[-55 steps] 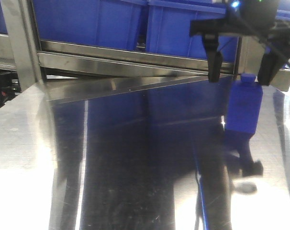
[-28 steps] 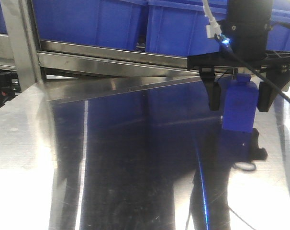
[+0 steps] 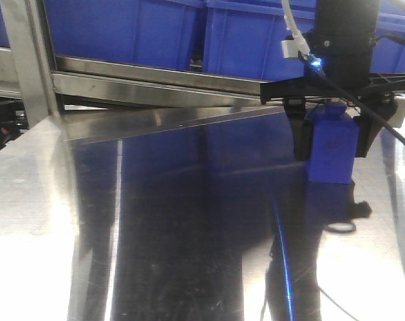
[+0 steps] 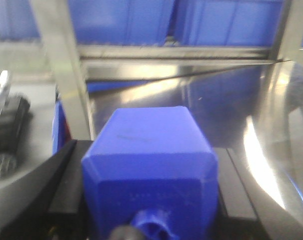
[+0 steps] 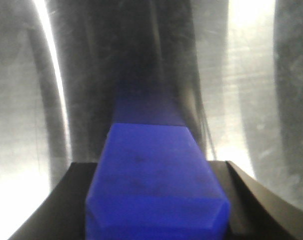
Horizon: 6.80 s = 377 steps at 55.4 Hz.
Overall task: Pick and sort blue part to right shelf
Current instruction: 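Lower the right gripper over the blue block and close it, then lift the blue block off the table with the right gripper, then drive the base away from the table holding both parts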
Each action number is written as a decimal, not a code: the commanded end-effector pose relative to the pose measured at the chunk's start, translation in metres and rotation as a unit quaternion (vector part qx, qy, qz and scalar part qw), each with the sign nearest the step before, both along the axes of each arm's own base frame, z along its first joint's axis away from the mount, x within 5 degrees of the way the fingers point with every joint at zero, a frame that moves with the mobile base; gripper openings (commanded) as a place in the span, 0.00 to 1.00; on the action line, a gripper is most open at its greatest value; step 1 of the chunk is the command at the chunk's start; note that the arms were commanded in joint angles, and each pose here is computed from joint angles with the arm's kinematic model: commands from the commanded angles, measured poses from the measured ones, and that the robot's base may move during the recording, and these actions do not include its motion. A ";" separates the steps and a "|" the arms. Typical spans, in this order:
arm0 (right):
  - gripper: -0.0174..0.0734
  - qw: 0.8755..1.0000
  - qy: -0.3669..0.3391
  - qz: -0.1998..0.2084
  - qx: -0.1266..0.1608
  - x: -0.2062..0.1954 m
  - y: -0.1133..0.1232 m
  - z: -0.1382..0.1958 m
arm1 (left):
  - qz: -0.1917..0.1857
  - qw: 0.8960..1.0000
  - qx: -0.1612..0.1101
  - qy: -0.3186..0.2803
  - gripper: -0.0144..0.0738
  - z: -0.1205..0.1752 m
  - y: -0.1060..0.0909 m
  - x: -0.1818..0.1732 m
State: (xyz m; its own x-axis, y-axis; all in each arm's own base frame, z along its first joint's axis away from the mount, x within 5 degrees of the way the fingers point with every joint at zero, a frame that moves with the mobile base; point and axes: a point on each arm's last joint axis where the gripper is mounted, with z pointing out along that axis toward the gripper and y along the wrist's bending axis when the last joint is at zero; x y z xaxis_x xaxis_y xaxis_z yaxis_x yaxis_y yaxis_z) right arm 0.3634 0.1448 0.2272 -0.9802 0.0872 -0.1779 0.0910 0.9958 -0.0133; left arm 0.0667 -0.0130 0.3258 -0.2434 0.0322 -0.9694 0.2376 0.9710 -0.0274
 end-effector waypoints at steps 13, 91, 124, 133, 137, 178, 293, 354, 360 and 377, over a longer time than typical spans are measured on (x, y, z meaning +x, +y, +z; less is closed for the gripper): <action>0.42 0.992 -0.077 0.099 -0.002 -0.004 -0.003 0.046 | 0.115 0.992 0.049 0.020 0.50 0.000 0.023 0.001; 0.42 0.721 -0.673 0.160 0.041 -0.339 -0.146 0.072 | -0.025 0.994 0.038 -0.103 0.50 -0.012 0.000 -0.006; 0.42 0.699 -0.694 0.173 0.027 -0.335 -0.144 0.079 | -0.024 0.994 0.039 -0.100 0.50 -0.013 0.000 -0.006; 0.42 0.699 -0.694 0.173 0.027 -0.335 -0.144 0.079 | -0.024 0.994 0.039 -0.100 0.50 -0.013 0.000 -0.006; 0.42 0.699 -0.694 0.173 0.027 -0.335 -0.144 0.079 | -0.024 0.994 0.039 -0.100 0.50 -0.013 0.000 -0.006; 0.42 0.699 -0.694 0.173 0.027 -0.335 -0.144 0.079 | -0.024 0.994 0.040 -0.099 0.50 -0.013 0.000 -0.005; 0.42 0.698 -0.695 0.172 0.027 -0.335 -0.144 0.079 | -0.024 0.994 0.040 -0.098 0.50 -0.013 0.000 -0.005; 0.42 0.698 -0.695 0.172 0.027 -0.335 -0.144 0.079 | -0.024 0.994 0.040 -0.098 0.50 -0.013 0.000 -0.005; 0.42 0.698 -0.695 0.172 0.027 -0.335 -0.144 0.079 | -0.024 0.994 0.040 -0.098 0.50 -0.013 0.000 -0.005; 0.42 0.698 -0.695 0.172 0.027 -0.335 -0.144 0.079 | -0.024 0.994 0.040 -0.098 0.50 -0.013 0.000 -0.005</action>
State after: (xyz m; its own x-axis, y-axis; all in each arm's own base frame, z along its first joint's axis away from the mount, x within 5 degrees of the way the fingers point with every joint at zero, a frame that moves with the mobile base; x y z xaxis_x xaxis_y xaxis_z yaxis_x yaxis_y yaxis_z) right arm 0.0295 -0.0007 0.2907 0.0669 -0.0684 -0.9954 -0.2598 0.9620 -0.0836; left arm 0.0613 -0.0101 0.2970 -0.1429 0.1355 -0.9804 0.2570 0.9617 0.0955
